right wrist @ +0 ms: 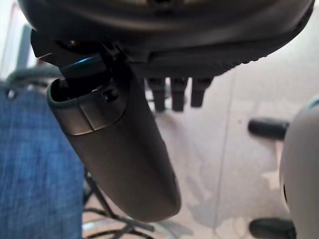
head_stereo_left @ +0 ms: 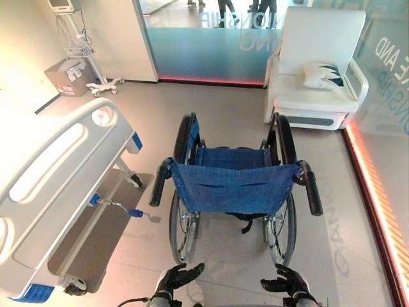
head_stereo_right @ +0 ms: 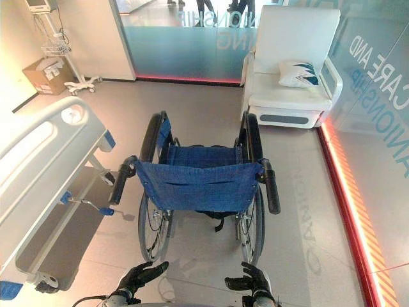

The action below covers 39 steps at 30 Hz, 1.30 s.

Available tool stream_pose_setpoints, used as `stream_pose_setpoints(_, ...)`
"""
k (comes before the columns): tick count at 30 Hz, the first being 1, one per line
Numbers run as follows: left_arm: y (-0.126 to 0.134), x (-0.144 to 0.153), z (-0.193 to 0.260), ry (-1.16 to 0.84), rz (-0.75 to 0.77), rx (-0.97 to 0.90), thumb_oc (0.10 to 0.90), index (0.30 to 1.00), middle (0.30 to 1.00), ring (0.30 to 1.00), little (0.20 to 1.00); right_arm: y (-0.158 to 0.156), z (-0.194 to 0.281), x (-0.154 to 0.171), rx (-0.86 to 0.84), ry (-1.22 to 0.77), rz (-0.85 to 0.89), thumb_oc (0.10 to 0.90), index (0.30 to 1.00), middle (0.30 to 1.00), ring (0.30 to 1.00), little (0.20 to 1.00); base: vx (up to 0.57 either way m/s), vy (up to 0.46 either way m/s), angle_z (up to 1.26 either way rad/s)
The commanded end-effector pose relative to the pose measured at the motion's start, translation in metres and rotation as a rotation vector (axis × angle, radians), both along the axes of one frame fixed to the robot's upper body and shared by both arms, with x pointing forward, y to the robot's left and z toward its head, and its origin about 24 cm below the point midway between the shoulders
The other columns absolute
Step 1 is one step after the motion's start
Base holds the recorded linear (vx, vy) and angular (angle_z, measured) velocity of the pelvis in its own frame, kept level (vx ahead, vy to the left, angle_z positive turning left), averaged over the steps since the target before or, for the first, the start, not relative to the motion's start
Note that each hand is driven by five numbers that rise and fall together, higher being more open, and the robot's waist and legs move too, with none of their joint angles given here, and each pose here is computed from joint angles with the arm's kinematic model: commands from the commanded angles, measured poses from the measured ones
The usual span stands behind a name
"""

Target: Push the wheelchair next to the bed

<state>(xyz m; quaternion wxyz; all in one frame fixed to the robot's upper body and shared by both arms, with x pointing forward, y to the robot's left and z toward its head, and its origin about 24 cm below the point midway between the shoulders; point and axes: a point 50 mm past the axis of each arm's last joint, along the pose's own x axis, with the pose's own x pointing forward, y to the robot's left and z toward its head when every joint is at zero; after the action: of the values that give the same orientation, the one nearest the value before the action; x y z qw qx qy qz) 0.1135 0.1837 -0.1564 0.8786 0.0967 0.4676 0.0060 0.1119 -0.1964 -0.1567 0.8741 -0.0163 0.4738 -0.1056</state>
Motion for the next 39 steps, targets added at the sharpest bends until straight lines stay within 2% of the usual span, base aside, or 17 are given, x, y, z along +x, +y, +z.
stream_pose_setpoints(1, -0.007, 0.020, 0.007, -0.100, 0.000, -0.046, 0.800, 0.900, 0.900, 0.900, 0.900, 0.004, 0.008, 0.028, 0.067, -0.110, -0.059, 0.800, 0.900, 0.900, 0.900, 0.900, 0.00, 0.000, 0.00)
stream_pose_setpoints(7, -0.006, 0.015, 0.005, -0.084, 0.062, -0.071, 0.800, 0.900, 0.900, 0.900, 0.900, 0.000, 0.011, 0.029, 0.084, -0.156, -0.132, 0.800, 0.900, 0.900, 0.900, 0.900, 0.00, 0.000, 0.00)
stream_pose_setpoints(10, 0.005, 0.018, 0.008, -0.138, 0.236, -0.102, 0.800, 0.900, 0.900, 0.900, 0.900, -0.009, 0.016, 0.036, 0.109, -0.210, -0.207, 0.800, 0.900, 0.900, 0.900, 0.900, 0.01, -0.010, 0.01)
stream_pose_setpoints(11, 0.020, 0.024, 0.014, -0.200, 0.387, -0.129, 0.800, 0.900, 0.900, 0.900, 0.900, -0.018, 0.023, 0.045, 0.100, -0.264, -0.248, 0.800, 0.900, 0.900, 0.900, 0.900, 0.03, -0.038, 0.02)
stream_pose_setpoints(12, 0.028, 0.029, 0.018, -0.244, 0.440, -0.137, 0.800, 0.900, 0.900, 0.900, 0.900, -0.024, 0.027, 0.051, 0.094, -0.293, -0.275, 0.800, 0.900, 0.900, 0.900, 0.900, 0.03, -0.042, 0.03)
stream_pose_setpoints(15, 0.047, 0.046, 0.036, -0.385, 0.521, -0.120, 0.800, 0.900, 0.900, 0.900, 0.900, -0.043, 0.044, 0.066, 0.049, -0.394, -0.345, 0.800, 0.900, 0.900, 0.900, 0.900, 0.00, -0.052, 0.03)
stream_pose_setpoints(18, 0.077, 0.073, 0.068, -0.572, 0.589, -0.075, 0.800, 0.900, 0.900, 0.900, 0.900, -0.076, 0.074, 0.087, -0.028, -0.545, -0.396, 0.800, 0.900, 0.900, 0.900, 0.900, -0.01, -0.030, 0.02)
stream_pose_setpoints(23, 0.113, 0.101, 0.115, -0.792, 0.608, 0.023, 0.800, 0.900, 0.900, 0.900, 0.900, -0.124, 0.122, 0.108, -0.152, -0.714, -0.391, 0.800, 0.900, 0.900, 0.900, 0.900, 0.00, 0.000, 0.00)
stream_pose_setpoints(24, 0.127, 0.108, 0.132, -0.847, 0.617, 0.067, 0.800, 0.900, 0.900, 0.900, 0.900, -0.137, 0.139, 0.114, -0.182, -0.763, -0.392, 0.800, 0.900, 0.900, 0.900, 0.900, 0.00, 0.000, 0.00)
stream_pose_setpoints(29, 0.159, 0.128, 0.184, -1.026, 0.632, 0.174, 0.800, 0.900, 0.900, 0.900, 0.900, -0.162, 0.186, 0.130, -0.256, -0.926, -0.404, 0.800, 0.900, 0.900, 0.900, 0.900, 0.00, 0.000, 0.00)
stream_pose_setpoints(32, 0.161, 0.142, 0.217, -1.158, 0.592, 0.188, 0.800, 0.900, 0.900, 0.900, 0.900, -0.165, 0.217, 0.141, -0.287, -1.043, -0.403, 0.800, 0.900, 0.900, 0.900, 0.900, 0.00, 0.010, 0.00)
stream_pose_setpoints(37, 0.151, 0.170, 0.275, -1.333, 0.384, 0.170, 0.800, 0.900, 0.900, 0.900, 0.900, -0.164, 0.270, 0.157, -0.363, -1.232, -0.384, 0.800, 0.900, 0.900, 0.900, 0.900, 0.00, 0.000, 0.00)
stream_pose_setpoints(39, 0.148, 0.174, 0.283, -1.346, 0.334, 0.164, 0.800, 0.900, 0.900, 0.900, 0.900, -0.160, 0.278, 0.161, -0.360, -1.270, -0.372, 0.800, 0.900, 0.900, 0.900, 0.900, 0.00, 0.000, 0.00)
